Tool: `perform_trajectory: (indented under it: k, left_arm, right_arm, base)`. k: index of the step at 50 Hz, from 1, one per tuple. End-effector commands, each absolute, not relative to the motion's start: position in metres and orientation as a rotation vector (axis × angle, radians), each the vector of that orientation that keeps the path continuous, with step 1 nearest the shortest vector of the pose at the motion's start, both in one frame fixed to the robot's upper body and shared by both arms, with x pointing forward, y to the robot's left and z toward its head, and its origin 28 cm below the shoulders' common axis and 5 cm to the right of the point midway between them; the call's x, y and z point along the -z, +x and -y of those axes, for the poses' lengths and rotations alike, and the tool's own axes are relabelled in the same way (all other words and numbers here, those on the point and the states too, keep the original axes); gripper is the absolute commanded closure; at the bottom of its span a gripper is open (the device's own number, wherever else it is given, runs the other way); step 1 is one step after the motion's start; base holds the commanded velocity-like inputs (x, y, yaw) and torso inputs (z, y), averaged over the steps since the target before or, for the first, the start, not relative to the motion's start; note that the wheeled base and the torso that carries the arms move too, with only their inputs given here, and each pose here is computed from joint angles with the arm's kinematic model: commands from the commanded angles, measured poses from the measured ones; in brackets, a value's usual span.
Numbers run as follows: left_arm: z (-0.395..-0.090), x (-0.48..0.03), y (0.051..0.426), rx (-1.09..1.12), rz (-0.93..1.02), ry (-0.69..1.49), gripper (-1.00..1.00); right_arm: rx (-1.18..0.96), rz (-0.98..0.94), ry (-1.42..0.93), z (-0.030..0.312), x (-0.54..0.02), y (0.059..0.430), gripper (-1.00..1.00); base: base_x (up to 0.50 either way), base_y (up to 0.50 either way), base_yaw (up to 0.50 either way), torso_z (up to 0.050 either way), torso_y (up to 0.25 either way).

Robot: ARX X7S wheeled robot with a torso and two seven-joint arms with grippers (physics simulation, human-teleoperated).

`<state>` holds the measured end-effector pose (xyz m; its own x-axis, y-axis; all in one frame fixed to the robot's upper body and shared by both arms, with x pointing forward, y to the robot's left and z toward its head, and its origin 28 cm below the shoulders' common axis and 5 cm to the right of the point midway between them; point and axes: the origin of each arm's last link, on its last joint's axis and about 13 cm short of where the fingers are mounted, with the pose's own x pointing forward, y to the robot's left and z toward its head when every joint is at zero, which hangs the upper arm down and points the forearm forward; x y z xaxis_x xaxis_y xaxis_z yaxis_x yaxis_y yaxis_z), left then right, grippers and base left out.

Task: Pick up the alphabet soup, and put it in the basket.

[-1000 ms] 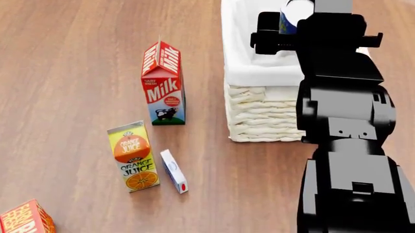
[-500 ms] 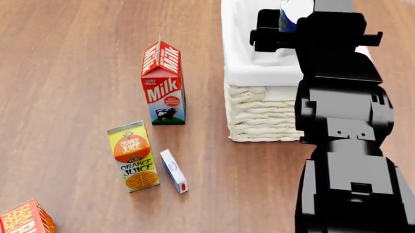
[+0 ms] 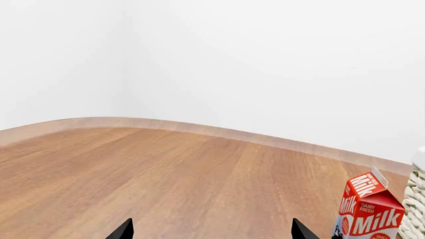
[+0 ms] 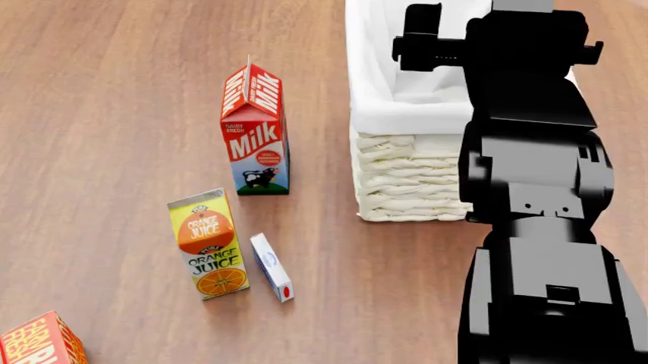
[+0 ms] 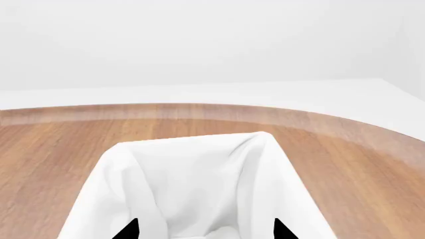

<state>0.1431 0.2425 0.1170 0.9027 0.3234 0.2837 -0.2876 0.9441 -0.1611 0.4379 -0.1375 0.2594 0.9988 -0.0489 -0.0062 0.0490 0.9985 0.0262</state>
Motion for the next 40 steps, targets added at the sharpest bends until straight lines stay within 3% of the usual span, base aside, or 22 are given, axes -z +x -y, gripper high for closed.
perform_trajectory:
  k: [1, 28, 40]
  left_arm:
    - [-0.246, -0.116, 0.149, -0.322, 0.320, -0.115, -1.00]
    - [-0.246, -0.116, 0.148, -0.319, 0.320, -0.117, -1.00]
    - [-0.247, -0.117, 0.147, -0.320, 0.325, -0.119, -1.00]
  right_arm:
    - [0.008, 0.068, 0.044, 0.126, -0.274, 0.440, -1.00]
    - [-0.019, 0.491, 0.107, 0.125, -0.307, 0.442, -1.00]
    - [0.023, 0.749, 0.076, 0.126, -0.313, 0.414, -1.00]
  base:
    - [0.00, 0.00, 0.00, 0.000, 0.000]
    - [0.00, 0.00, 0.00, 0.000, 0.000]
    - [0.00, 0.00, 0.00, 0.000, 0.000]
